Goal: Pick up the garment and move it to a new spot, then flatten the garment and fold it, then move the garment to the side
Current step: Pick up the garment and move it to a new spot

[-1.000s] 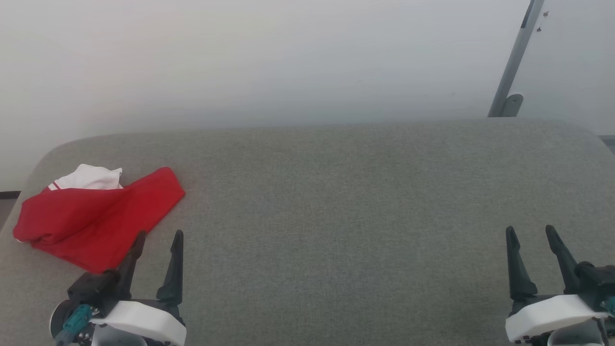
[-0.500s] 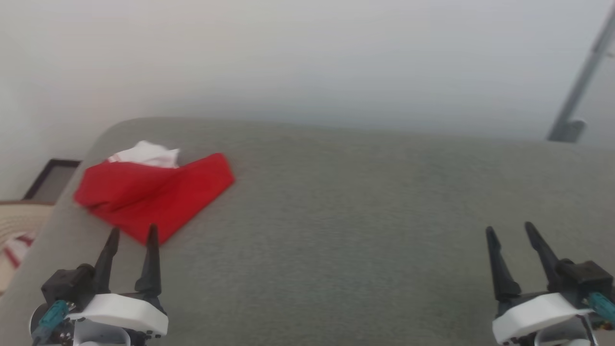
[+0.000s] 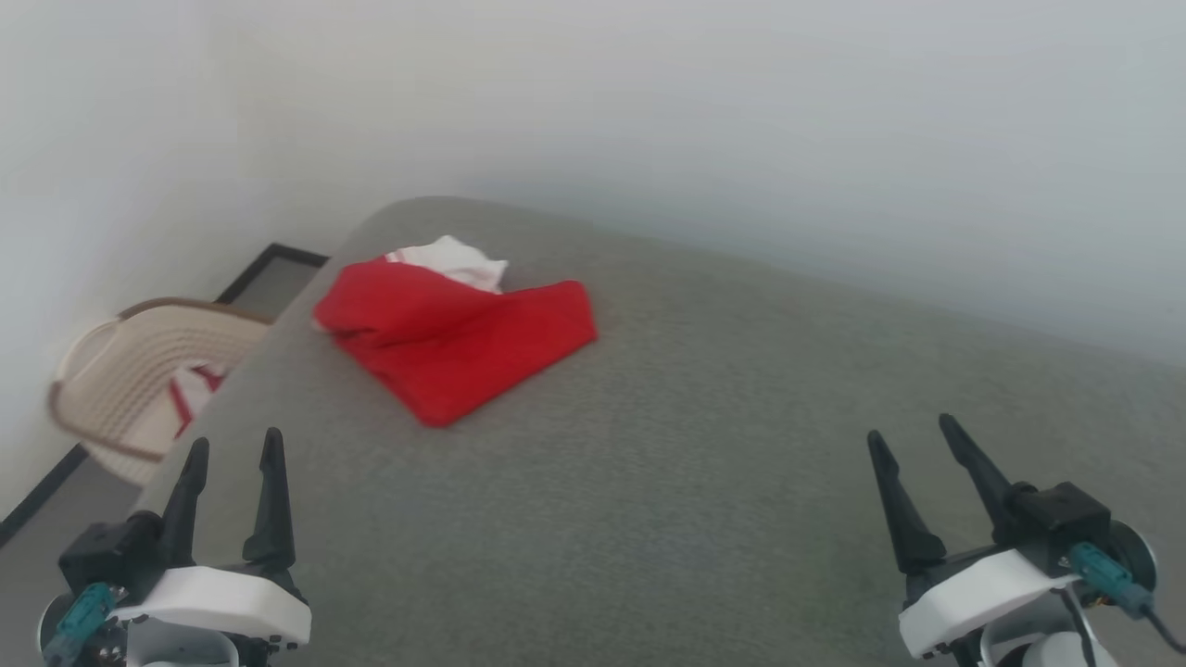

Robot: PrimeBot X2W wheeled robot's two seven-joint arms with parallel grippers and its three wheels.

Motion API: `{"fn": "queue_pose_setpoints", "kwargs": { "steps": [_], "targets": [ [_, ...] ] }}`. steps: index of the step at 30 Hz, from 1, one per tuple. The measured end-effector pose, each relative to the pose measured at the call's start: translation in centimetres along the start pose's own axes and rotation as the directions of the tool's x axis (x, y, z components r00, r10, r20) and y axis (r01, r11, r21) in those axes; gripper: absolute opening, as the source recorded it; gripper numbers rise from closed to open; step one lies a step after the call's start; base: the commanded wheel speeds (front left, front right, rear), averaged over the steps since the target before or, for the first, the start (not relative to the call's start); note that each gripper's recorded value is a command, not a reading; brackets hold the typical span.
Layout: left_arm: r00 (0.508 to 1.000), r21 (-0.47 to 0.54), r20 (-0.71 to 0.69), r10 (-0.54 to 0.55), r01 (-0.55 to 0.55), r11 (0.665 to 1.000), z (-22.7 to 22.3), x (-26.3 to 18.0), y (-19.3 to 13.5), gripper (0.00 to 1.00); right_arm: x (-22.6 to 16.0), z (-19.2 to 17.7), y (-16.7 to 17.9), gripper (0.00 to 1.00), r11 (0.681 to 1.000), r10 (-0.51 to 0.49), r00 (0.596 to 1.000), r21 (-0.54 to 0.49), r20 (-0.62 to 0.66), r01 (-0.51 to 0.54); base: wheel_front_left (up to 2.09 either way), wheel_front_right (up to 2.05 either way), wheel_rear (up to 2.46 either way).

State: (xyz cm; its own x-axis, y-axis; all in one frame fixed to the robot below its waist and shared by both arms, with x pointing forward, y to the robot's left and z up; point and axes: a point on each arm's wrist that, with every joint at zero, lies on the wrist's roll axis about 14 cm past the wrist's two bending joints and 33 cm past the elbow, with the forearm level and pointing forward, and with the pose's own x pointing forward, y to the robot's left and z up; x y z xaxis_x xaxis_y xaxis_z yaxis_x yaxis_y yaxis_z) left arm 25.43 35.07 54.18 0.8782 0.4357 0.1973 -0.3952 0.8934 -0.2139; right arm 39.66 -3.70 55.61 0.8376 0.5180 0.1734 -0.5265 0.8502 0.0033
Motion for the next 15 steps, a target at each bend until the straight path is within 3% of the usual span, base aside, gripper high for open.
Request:
{"fn": "queue_pose_setpoints", "kwargs": {
  "steps": [8, 15],
  "targets": [
    [0.997, 0.008, 0.013, 0.082, -0.082, 0.997, 0.9, -2.2, 2.7, 1.0, 2.0, -0.5, 3.5, 1.0, 0.994, 0.108, 0.994, 0.015, -0.002, -0.108, 0.0, 0.0, 0.0],
    [0.994, 0.005, 0.012, 0.109, -0.109, 0.994, 1.1, -2.5, 3.2, 1.0, 3.0, -0.9, 4.1, 1.0, 0.991, 0.132, 0.991, 0.025, -0.006, -0.132, 0.0, 0.0, 0.0]
  ]
}}
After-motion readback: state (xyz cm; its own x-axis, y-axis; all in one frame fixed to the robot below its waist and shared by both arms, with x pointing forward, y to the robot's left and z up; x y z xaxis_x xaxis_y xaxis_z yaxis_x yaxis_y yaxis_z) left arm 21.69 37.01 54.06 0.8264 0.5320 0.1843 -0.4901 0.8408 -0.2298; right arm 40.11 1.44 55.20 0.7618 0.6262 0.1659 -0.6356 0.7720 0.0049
